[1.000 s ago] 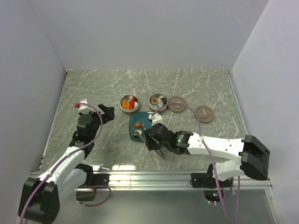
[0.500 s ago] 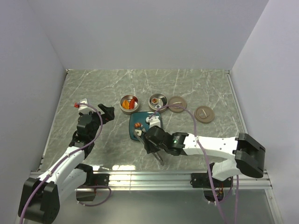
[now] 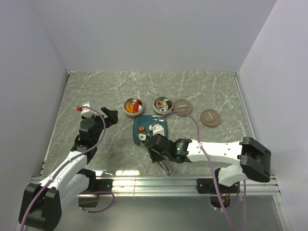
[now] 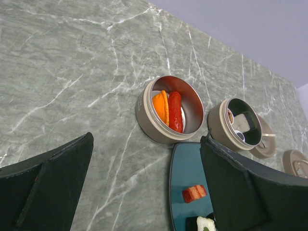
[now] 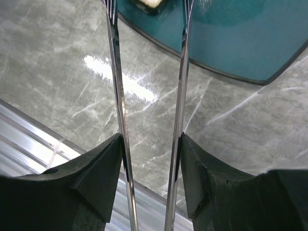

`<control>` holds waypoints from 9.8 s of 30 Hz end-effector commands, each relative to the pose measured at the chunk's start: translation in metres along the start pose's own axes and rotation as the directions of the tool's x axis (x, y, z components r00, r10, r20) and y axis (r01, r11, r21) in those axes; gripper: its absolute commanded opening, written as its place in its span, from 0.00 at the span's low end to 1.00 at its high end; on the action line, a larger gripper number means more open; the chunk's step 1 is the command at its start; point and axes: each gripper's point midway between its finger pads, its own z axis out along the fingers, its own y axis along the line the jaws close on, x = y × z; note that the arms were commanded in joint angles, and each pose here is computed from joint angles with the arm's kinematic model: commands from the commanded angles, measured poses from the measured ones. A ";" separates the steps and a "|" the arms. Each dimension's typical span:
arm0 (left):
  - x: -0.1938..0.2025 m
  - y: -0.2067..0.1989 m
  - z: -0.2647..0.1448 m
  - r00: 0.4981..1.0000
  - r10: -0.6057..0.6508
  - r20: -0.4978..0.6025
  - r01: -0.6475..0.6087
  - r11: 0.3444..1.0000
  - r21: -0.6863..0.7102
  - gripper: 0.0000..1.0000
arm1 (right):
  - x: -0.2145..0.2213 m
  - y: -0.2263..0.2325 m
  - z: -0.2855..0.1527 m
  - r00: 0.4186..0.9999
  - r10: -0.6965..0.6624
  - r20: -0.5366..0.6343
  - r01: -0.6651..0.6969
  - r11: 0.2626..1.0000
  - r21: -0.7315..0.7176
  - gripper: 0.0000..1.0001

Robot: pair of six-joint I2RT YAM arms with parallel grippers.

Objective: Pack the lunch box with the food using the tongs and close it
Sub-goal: Pick up the food using the clamp, then place the food into the lunch box, then pick up the food using the clamp, then place the food into the lunch box, then put down the clamp

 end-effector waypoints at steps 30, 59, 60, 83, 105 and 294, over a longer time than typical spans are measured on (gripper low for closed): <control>-0.016 -0.014 0.001 0.999 -0.017 0.044 0.015 0.999 0.049 0.99 | -0.103 0.005 -0.062 0.964 -0.043 0.262 0.022 0.996 0.082 0.25; -0.013 -0.009 0.006 0.999 -0.014 0.033 0.014 1.000 0.026 1.00 | -0.206 -0.019 0.045 0.977 -0.097 0.191 0.095 0.995 0.021 0.26; -0.013 -0.009 0.006 0.999 -0.013 0.032 0.012 1.000 0.025 0.99 | -0.206 -0.020 0.048 0.978 -0.098 0.186 0.095 0.995 0.023 0.26; -0.012 -0.008 0.007 0.999 -0.011 0.030 0.010 1.000 0.020 1.00 | -0.217 -0.036 0.060 0.981 -0.104 0.165 0.095 0.994 0.062 0.54; -0.011 -0.008 0.008 1.000 -0.010 0.026 0.010 1.000 0.021 0.99 | -0.241 -0.035 0.005 0.947 -0.072 0.313 0.063 0.997 0.040 0.60; -0.013 -0.015 0.003 1.000 -0.014 0.028 0.012 0.998 0.057 0.99 | 0.001 -0.139 -0.028 0.939 0.280 0.199 -0.329 0.900 0.284 0.59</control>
